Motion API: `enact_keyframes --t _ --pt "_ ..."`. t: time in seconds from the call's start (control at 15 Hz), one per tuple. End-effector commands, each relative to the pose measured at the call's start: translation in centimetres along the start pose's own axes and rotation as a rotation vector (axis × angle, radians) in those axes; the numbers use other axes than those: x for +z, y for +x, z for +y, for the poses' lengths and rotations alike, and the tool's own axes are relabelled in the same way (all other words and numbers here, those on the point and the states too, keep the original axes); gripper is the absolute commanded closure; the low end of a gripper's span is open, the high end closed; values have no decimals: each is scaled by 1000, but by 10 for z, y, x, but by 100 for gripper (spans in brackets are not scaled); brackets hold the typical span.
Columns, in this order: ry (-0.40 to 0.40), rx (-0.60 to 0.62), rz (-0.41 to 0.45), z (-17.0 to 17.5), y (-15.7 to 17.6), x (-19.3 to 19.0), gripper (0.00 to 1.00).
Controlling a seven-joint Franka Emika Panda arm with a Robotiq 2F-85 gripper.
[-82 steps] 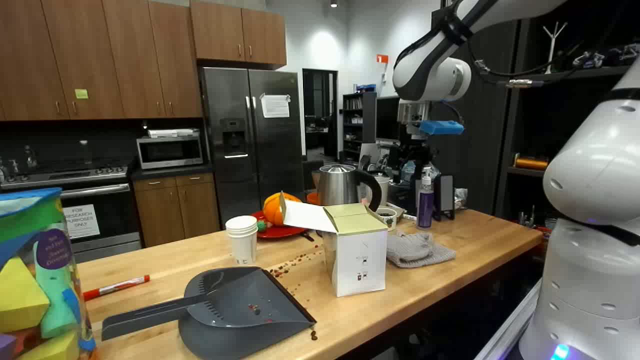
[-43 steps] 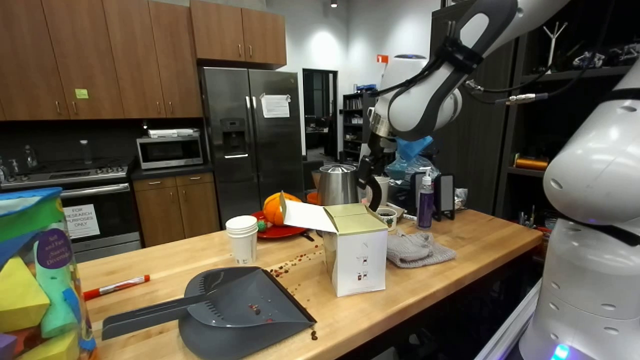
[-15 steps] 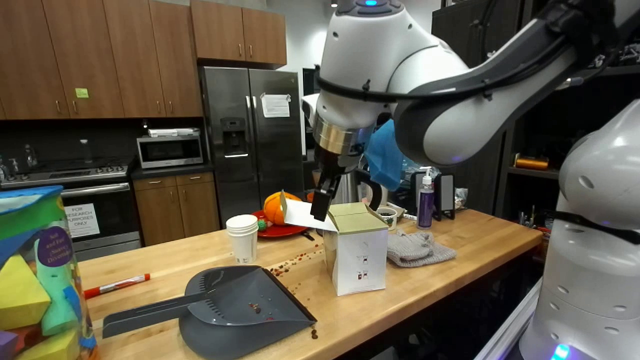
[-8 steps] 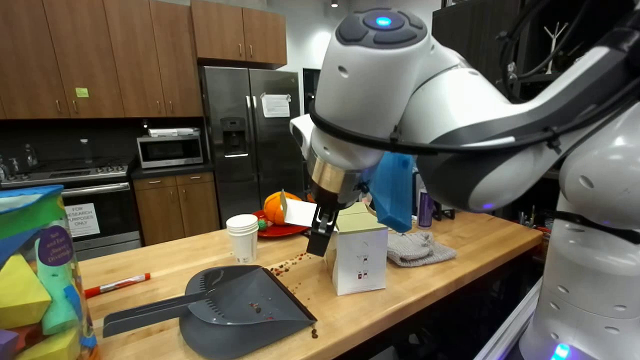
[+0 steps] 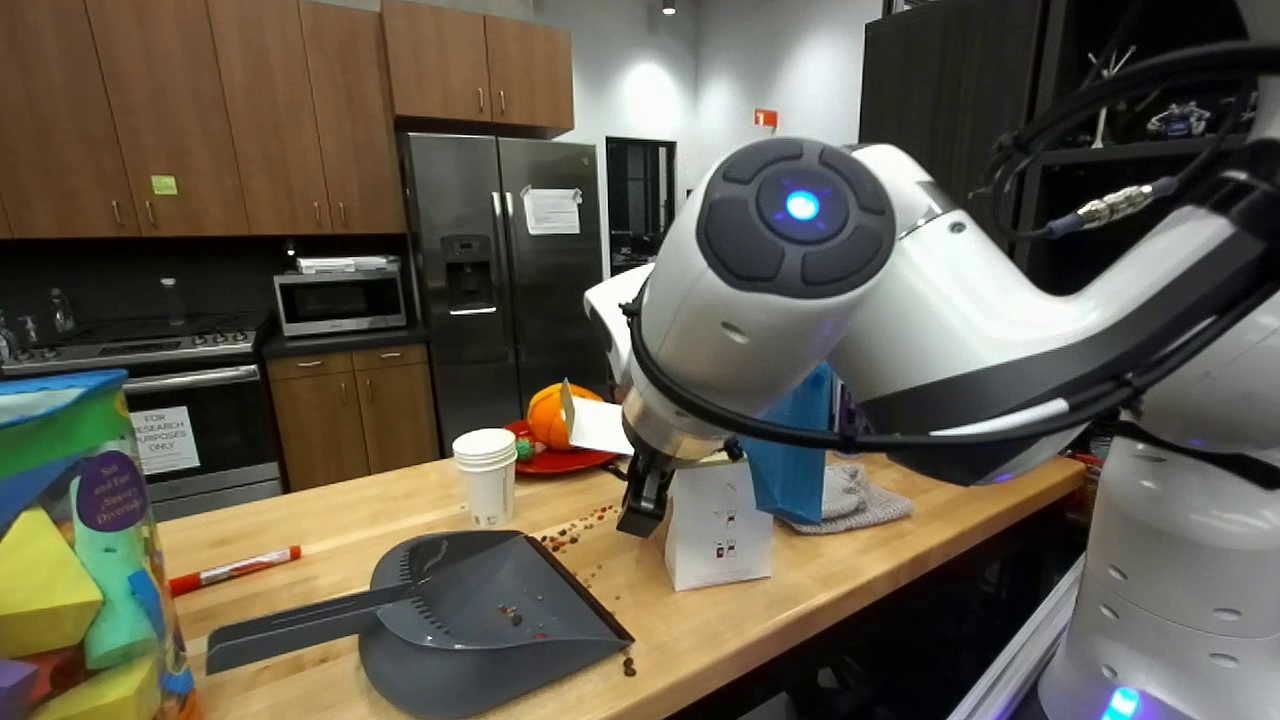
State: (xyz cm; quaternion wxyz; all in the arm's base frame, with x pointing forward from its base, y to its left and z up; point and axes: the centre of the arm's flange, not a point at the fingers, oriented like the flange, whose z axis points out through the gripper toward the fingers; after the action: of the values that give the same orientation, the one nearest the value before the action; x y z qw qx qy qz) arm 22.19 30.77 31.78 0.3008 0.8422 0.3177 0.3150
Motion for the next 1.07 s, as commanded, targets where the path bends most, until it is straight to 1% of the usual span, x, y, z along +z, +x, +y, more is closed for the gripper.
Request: enact_keyframes --t 0.0,0.27,0.53,1.0 --pt "-61 20 39 13 -45 26 0" --pt "-118 52 91 26 -45 44 0" --pt "-154 76 121 38 -46 61 0" --pt "-184 111 168 49 -54 73 0"
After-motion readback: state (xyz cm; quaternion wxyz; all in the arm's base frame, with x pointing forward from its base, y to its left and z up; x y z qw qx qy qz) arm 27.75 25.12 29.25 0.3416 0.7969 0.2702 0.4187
